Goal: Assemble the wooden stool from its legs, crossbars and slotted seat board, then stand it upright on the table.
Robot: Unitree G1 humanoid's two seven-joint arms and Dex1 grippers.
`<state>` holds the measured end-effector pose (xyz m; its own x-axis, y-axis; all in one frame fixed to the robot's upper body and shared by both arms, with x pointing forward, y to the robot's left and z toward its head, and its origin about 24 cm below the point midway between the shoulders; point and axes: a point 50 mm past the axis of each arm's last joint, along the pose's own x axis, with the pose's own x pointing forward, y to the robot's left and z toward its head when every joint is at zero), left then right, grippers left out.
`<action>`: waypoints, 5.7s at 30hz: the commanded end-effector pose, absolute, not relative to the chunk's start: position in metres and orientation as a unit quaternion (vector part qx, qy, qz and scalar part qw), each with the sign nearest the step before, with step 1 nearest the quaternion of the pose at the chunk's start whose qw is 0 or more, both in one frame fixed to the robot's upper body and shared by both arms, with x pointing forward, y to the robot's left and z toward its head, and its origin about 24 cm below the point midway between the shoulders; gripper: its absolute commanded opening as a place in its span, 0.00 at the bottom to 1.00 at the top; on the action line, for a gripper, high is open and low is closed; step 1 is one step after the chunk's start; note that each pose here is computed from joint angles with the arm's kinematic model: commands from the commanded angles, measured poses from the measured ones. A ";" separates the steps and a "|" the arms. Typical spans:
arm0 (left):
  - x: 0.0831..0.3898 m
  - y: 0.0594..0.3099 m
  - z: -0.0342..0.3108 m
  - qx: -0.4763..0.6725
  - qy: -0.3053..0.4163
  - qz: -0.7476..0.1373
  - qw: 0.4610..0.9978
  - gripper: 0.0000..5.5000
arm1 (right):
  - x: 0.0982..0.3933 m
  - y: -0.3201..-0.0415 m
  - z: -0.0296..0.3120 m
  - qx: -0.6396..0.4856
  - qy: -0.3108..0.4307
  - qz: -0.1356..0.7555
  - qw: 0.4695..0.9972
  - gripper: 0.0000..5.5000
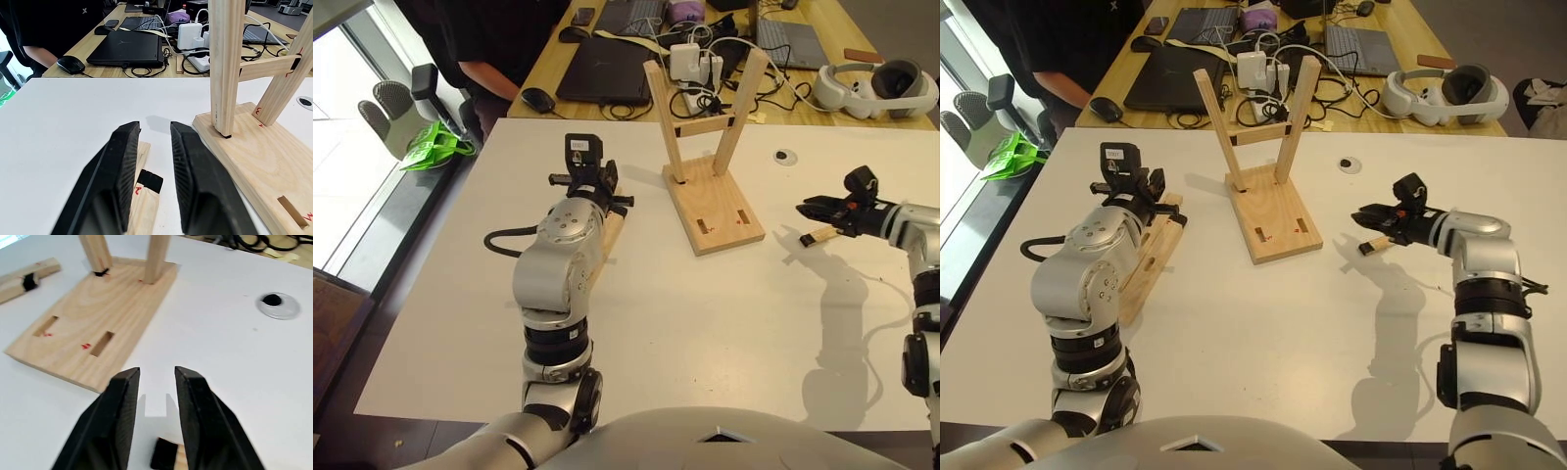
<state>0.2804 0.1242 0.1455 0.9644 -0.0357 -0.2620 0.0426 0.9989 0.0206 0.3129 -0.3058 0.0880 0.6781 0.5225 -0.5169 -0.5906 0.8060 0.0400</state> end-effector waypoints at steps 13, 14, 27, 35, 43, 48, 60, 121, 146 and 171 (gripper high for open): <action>0.286 0.119 0.148 0.026 0.127 -0.035 0.991 0.21 | 0.292 -0.351 0.029 -0.145 0.441 0.069 0.883 0.30; 0.286 0.118 0.148 0.028 0.126 -0.039 0.991 0.21 | 0.297 -0.346 0.029 -0.143 0.431 0.059 0.889 0.30; 0.284 0.118 0.147 0.036 0.129 -0.040 0.990 0.21 | 0.354 -0.300 0.070 -0.117 0.240 0.048 0.962 0.36; 0.281 0.117 0.146 0.038 0.125 -0.029 0.991 0.21 | 0.330 -0.301 0.060 0.010 0.210 0.163 0.964 0.47; 0.282 0.106 0.150 0.041 0.115 -0.042 0.992 0.21 | 0.303 -0.300 0.032 0.026 0.220 0.191 0.956 0.47; 0.281 0.102 0.149 0.044 0.114 -0.050 0.991 0.21 | 0.294 -0.288 0.024 -0.001 0.215 0.208 0.954 0.62; 0.282 0.099 0.150 0.049 0.110 -0.054 0.991 0.21 | 0.288 -0.283 -0.004 -0.038 0.353 0.215 0.910 0.64; 0.236 0.084 0.188 -0.351 0.112 -0.323 0.872 0.21 | 0.232 -0.095 0.165 -0.062 -0.168 0.461 0.869 0.23; 0.235 0.098 0.205 -0.467 0.078 -0.353 0.807 0.09 | 0.241 -0.117 0.140 -0.067 -0.122 0.449 0.883 0.23; 0.265 0.159 0.178 -0.271 0.056 -0.135 0.952 0.07 | 0.231 -0.165 0.122 -0.113 0.092 0.559 0.816 0.42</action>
